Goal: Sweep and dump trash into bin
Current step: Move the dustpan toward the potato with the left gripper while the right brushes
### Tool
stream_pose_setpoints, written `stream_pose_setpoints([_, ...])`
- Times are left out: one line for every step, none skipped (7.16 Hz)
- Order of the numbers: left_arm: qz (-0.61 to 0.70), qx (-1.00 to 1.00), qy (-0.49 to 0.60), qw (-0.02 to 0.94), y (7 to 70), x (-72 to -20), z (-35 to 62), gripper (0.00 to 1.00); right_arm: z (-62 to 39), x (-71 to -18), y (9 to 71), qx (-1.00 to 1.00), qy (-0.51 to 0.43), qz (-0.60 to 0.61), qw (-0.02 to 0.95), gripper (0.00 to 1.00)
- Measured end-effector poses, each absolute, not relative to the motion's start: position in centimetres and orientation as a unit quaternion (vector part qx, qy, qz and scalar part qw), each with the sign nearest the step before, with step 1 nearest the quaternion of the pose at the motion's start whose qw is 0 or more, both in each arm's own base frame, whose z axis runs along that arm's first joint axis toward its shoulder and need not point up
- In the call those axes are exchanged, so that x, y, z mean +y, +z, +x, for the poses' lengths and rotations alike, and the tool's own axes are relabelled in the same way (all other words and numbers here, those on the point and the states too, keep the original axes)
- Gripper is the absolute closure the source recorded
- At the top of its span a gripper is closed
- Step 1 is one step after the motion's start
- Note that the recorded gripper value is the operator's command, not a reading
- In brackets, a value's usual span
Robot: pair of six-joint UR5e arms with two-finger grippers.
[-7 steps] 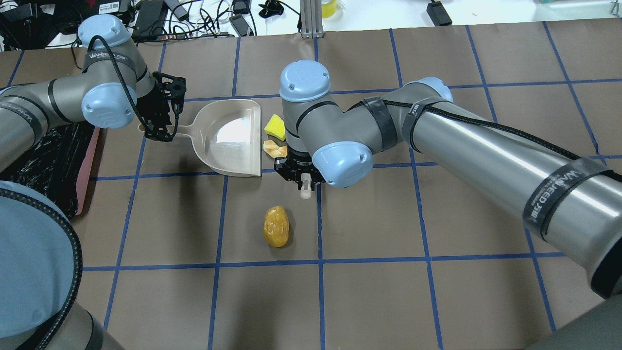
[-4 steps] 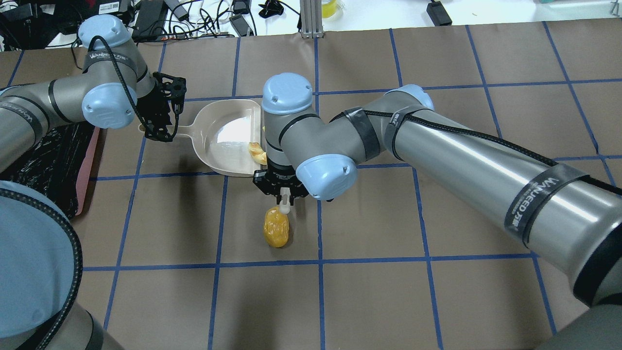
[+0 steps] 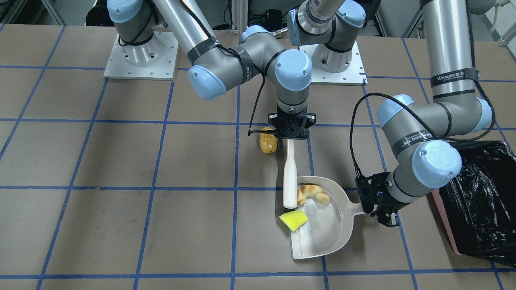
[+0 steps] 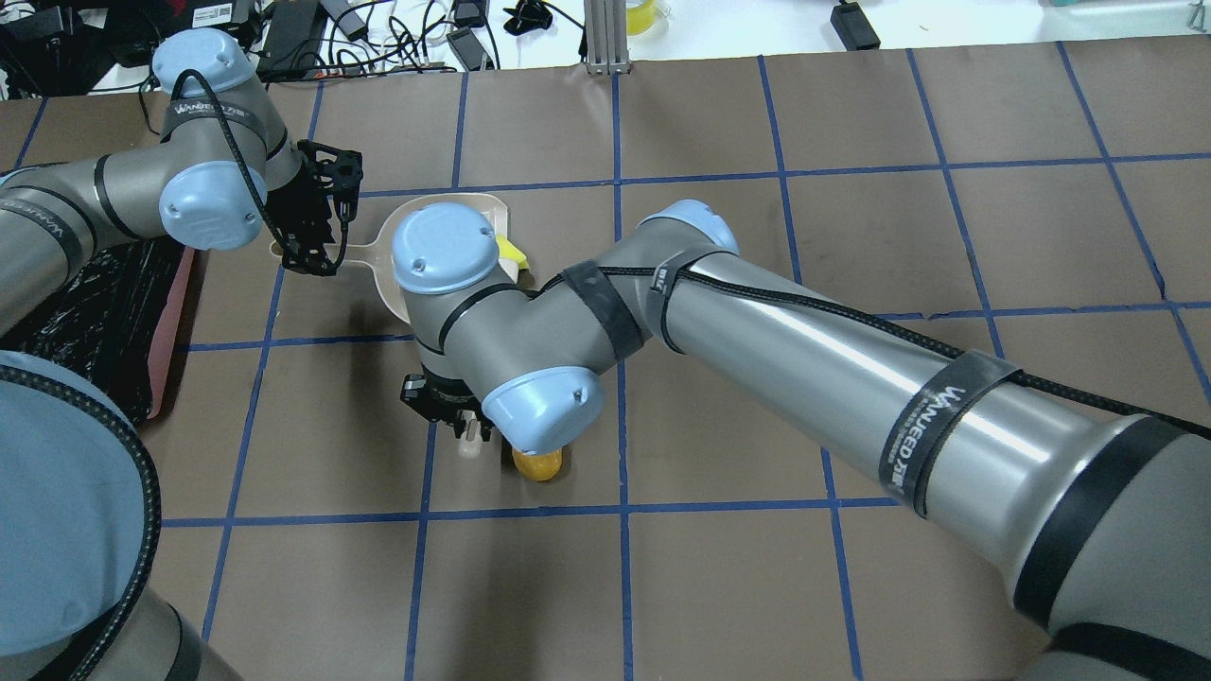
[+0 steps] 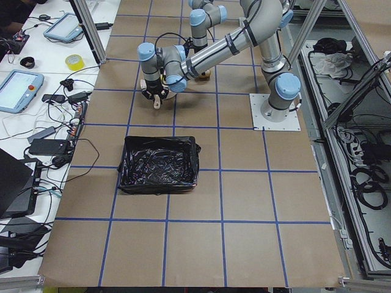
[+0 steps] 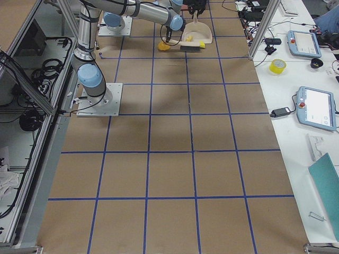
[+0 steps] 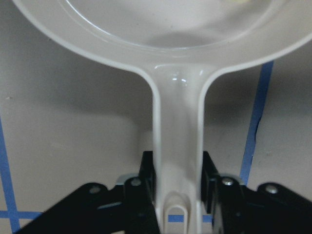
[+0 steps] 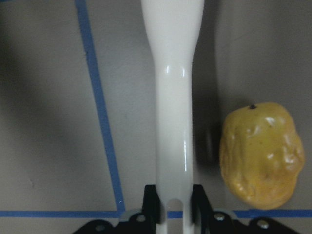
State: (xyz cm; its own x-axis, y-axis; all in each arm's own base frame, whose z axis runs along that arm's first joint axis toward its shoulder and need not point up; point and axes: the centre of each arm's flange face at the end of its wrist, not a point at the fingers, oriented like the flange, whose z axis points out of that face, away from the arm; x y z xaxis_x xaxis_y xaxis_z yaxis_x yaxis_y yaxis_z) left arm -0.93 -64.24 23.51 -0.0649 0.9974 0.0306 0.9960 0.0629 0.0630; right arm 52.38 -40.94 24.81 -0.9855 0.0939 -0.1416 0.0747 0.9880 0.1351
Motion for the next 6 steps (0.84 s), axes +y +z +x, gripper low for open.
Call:
stream_pose_setpoints([0.684,0.729,0.034,0.010,23.5,-64.2,-0.9,0.99,54.0,-40.2,25.7,0.995,0.058,0.033,0.080,1.00])
stream_pose_setpoints([0.684,0.729,0.034,0.010,23.5,-64.2,-0.9,0.99,55.0,-40.0,26.7,0.995,0.050,0.023,0.088,1.00])
stream_pose_setpoints([0.685,0.728,0.034,0.010,23.5,-64.2,-0.9,1.00,55.7,-39.8,27.7,0.995,0.042,0.010,0.095,1.00])
stream_pose_setpoints([0.686,0.727,0.034,0.010,23.5,-64.1,-0.7,1.00,55.9,-39.8,28.7,0.994,0.035,-0.006,0.100,1.00])
stream_pose_setpoints([0.686,0.727,0.035,0.008,23.6,-63.7,-0.5,1.00,55.4,-40.1,30.1,0.994,0.024,-0.021,0.106,1.00])
stream_pose_setpoints([0.684,0.728,0.037,0.004,23.7,-62.9,-0.2,1.00,54.1,-41.3,31.3,0.994,0.012,-0.029,0.109,1.00])
